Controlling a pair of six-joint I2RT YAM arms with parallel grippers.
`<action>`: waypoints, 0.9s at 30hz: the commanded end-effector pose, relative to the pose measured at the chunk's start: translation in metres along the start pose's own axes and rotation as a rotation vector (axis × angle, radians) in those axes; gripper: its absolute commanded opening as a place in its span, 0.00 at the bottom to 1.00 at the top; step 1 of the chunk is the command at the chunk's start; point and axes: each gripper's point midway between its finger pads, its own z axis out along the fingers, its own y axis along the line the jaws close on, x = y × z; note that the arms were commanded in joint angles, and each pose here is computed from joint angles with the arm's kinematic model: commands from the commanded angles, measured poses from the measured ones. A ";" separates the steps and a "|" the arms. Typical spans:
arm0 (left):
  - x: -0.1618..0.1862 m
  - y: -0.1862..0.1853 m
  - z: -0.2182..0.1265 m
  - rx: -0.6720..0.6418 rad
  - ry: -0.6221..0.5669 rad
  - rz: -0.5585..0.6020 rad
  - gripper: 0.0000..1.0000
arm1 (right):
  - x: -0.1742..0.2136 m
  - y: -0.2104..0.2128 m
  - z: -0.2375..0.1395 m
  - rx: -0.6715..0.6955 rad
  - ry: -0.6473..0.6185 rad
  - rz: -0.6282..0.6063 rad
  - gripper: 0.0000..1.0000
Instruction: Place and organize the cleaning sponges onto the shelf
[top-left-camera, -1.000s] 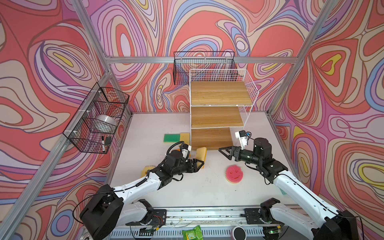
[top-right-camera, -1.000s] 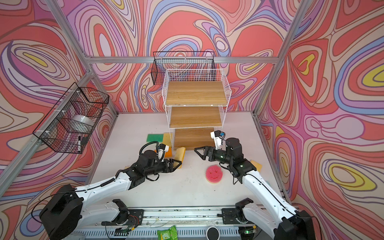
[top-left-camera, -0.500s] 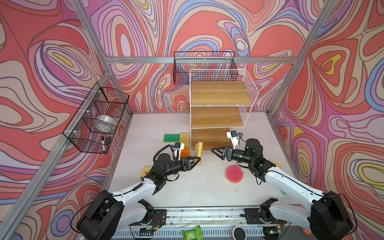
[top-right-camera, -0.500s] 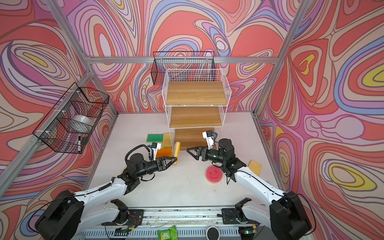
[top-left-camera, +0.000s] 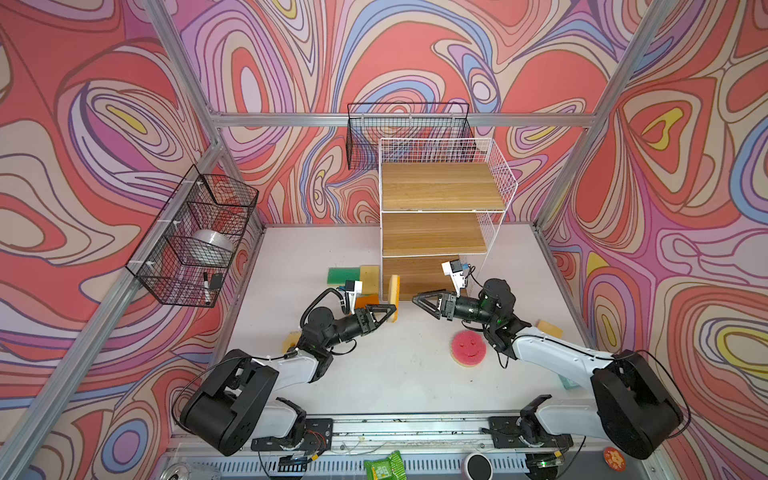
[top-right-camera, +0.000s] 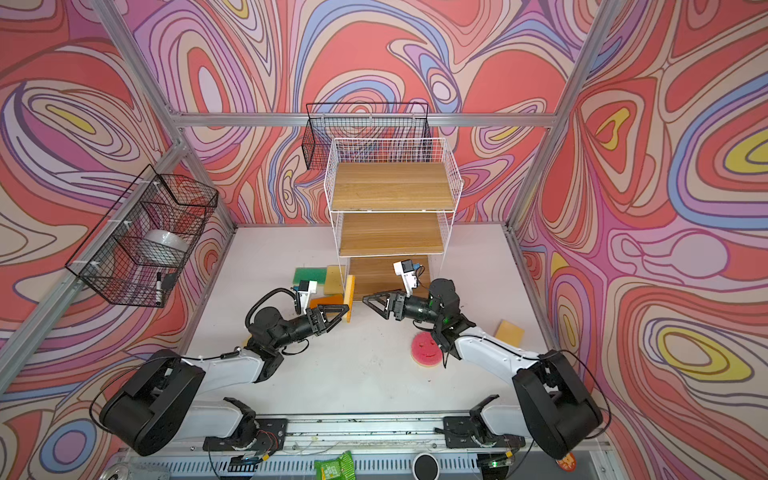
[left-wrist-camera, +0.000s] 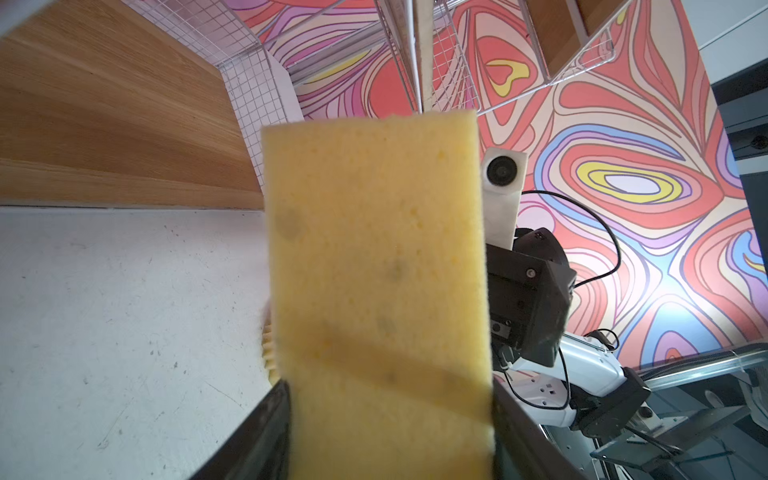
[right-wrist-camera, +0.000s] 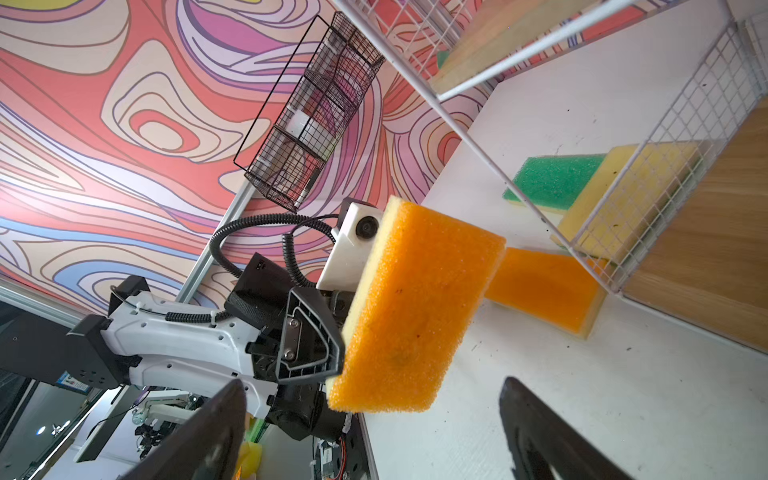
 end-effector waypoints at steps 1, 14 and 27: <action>-0.008 -0.030 0.001 0.094 -0.006 0.074 0.68 | -0.002 0.002 0.004 -0.002 -0.003 -0.036 0.98; -0.012 -0.052 -0.001 0.132 -0.003 0.126 0.68 | -0.001 0.012 0.026 -0.120 0.012 0.008 0.98; -0.017 -0.048 0.007 0.146 0.006 0.106 0.67 | -0.006 0.013 0.040 -0.178 -0.003 0.023 0.98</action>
